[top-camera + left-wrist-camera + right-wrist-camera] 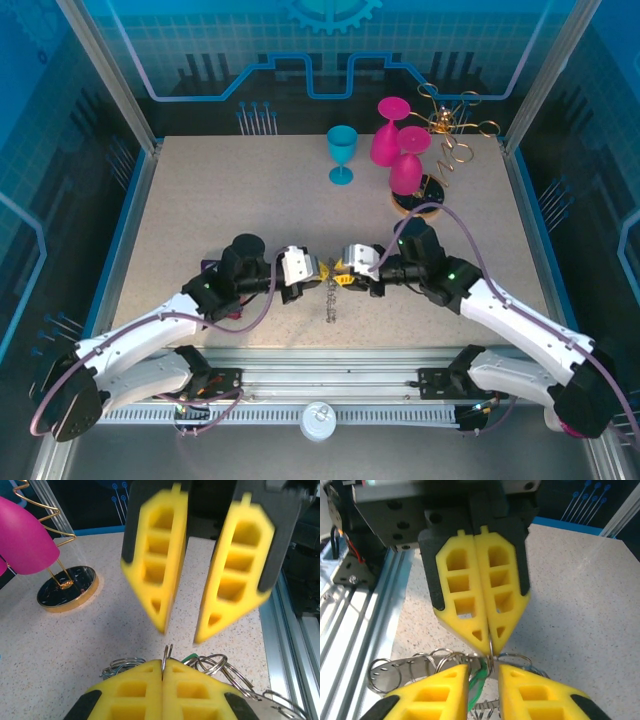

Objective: Put the keys on the keyring

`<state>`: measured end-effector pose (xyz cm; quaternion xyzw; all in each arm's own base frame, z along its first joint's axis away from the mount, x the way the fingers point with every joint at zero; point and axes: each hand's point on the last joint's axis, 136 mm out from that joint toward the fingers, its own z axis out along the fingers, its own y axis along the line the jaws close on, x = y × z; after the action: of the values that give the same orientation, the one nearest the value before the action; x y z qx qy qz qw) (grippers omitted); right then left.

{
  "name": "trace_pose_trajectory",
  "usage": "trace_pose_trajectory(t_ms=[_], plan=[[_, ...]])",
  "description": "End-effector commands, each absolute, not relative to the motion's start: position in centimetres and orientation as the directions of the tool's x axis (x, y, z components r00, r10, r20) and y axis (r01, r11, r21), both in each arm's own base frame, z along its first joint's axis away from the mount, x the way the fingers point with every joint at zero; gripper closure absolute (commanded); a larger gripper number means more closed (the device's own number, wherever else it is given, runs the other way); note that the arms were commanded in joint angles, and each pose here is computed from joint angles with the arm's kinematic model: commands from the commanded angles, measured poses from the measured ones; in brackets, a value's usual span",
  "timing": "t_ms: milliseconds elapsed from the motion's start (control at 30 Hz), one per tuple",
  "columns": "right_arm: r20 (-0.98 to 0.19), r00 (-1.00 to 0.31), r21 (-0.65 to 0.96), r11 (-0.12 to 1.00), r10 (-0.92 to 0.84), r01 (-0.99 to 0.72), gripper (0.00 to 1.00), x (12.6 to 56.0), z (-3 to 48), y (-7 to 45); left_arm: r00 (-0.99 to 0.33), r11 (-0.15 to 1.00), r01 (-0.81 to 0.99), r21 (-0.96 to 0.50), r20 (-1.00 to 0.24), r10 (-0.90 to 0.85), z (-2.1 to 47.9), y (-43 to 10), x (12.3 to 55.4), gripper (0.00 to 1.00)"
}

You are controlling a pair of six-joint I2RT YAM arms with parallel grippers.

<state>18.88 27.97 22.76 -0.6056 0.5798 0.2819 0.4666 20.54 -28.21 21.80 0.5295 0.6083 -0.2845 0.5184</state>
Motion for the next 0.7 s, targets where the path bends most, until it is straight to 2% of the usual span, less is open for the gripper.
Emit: trace_pose_trajectory(t_ms=[0, 500, 600, 667], plan=[[-0.924, 0.179, -0.232, 0.123, -0.338, -0.965, 0.74, 18.8, 24.2, 28.0, 0.167, 0.254, 0.939, 0.231, -0.953, 0.251, 23.7, -28.5, 19.8, 1.0], [-0.94, 0.156, -0.189, 0.083, -0.304, -0.978, 0.82, 18.3, 23.5, 29.1, 0.176, 0.206, 0.957, 0.204, -0.973, 0.15, 24.6, -29.1, 18.5, 1.0], [-0.941, 0.162, -0.192, 0.074, -0.296, -0.979, 0.89, 18.3, 23.7, 29.2, 0.175, 0.204, 0.958, 0.2, -0.975, 0.135, 24.8, -29.1, 18.4, 1.0], [-0.943, 0.166, -0.192, 0.064, -0.29, -0.979, 0.99, 18.1, 23.9, 29.3, 0.174, 0.204, 0.959, 0.197, -0.977, 0.125, 24.9, -29.1, 18.4, 1.0]])
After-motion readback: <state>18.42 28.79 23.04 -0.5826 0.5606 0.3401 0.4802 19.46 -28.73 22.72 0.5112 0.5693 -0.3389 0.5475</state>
